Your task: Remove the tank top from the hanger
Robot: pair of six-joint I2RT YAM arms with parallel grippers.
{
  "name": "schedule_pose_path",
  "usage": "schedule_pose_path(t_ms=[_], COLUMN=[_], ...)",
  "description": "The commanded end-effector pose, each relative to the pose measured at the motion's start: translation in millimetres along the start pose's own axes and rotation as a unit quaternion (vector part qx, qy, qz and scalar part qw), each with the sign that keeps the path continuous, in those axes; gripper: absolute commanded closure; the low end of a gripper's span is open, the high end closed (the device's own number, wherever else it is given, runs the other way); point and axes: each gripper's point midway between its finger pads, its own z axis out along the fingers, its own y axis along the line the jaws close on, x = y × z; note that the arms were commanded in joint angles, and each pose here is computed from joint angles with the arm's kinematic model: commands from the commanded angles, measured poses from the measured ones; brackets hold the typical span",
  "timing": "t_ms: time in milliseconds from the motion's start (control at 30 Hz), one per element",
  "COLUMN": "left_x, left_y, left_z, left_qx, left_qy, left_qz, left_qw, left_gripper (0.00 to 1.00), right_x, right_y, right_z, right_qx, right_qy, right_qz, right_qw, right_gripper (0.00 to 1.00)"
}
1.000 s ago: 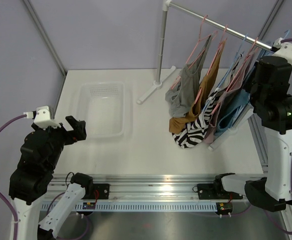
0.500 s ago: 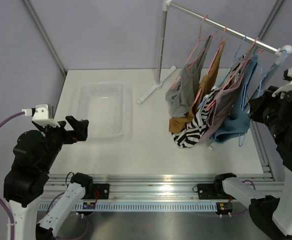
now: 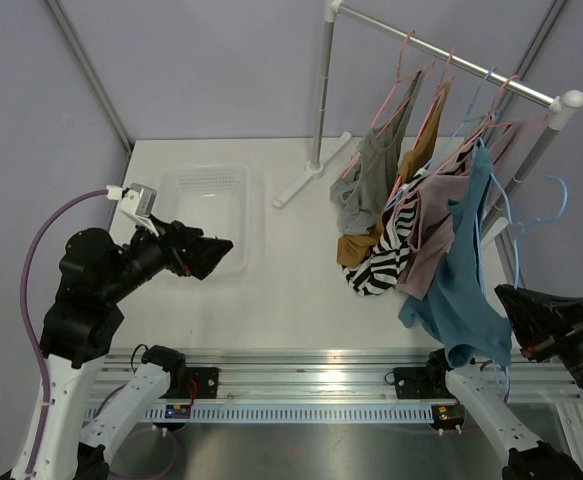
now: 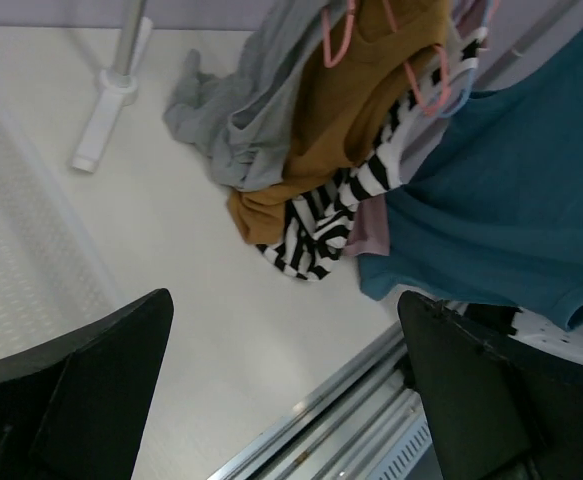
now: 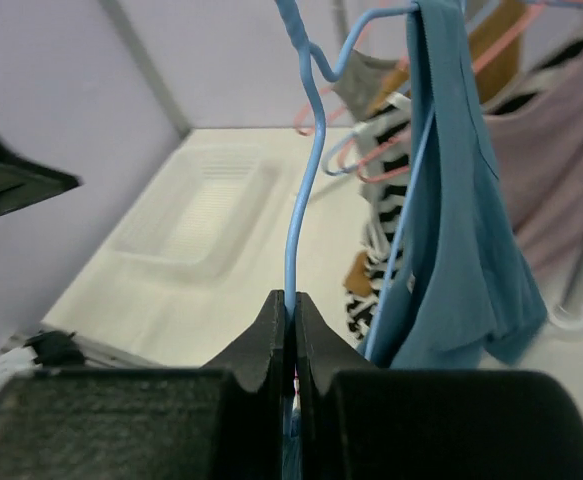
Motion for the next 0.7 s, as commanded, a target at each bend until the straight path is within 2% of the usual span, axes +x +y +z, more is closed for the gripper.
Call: schedule_pose_path(t_ms=[0, 67, 200, 333, 367, 433, 467, 633, 667], left_x=[-34.7, -48.8, -66.7, -85.1, -91.1, -99.2, -105.2, -119.1, -122.0], left_y=[-63.9, -71.1, -62.4, -61.2, -61.3, -60.0, -54.1, -39.8, -28.3], left_z=[-13.6, -18.2, -8.2, -1.0, -2.1, 0.3, 1.7, 11.8, 19.4], left_qx=[0.153, 0.162, 0.131, 0.119, 0.113, 0.104, 0.084, 0.033, 0.002], left_qy=[-0.063, -0.090, -0.103, -0.121, -0.132, -0.146, -0.158, -0.187, -0.190], left_qz=[0.022, 0.042, 0.069, 0.079, 0.081, 0.084, 0.081, 0.087, 0.084], left_qw=[0.986, 0.982, 0.984, 0.982, 0.981, 0.980, 0.981, 0.978, 0.978], left_gripper=[0.01, 0.01, 0.01, 0.01, 0.01, 0.01, 0.01, 0.01, 0.01], right_x=[-32.4, -38.7, -47.4, -52.0, -60.8, -56.9, -64.2, -54.3, -56.9], right_y=[54.4, 72.6, 98.5, 119.1, 124.2, 129.9, 133.6, 134.3, 135.9], right_z=[-17.2, -22.8, -13.2, 27.1, 36.2, 59.1, 66.8, 124.9, 130.7], right_qx=[-0.156, -0.210, -0.282, -0.342, -0.355, -0.379, -0.390, -0.404, -0.410], right_qy=[-0.046, -0.042, -0.015, 0.031, 0.020, 0.040, 0.027, 0.050, 0.044], right_qz=[-0.026, -0.026, -0.019, -0.002, 0.001, 0.011, 0.010, 0.041, 0.043], right_qw=[0.986, 0.976, 0.959, 0.939, 0.935, 0.924, 0.920, 0.912, 0.910], right_gripper=[1.00, 1.00, 1.00, 1.00, 1.00, 1.00, 1.00, 1.00, 1.00])
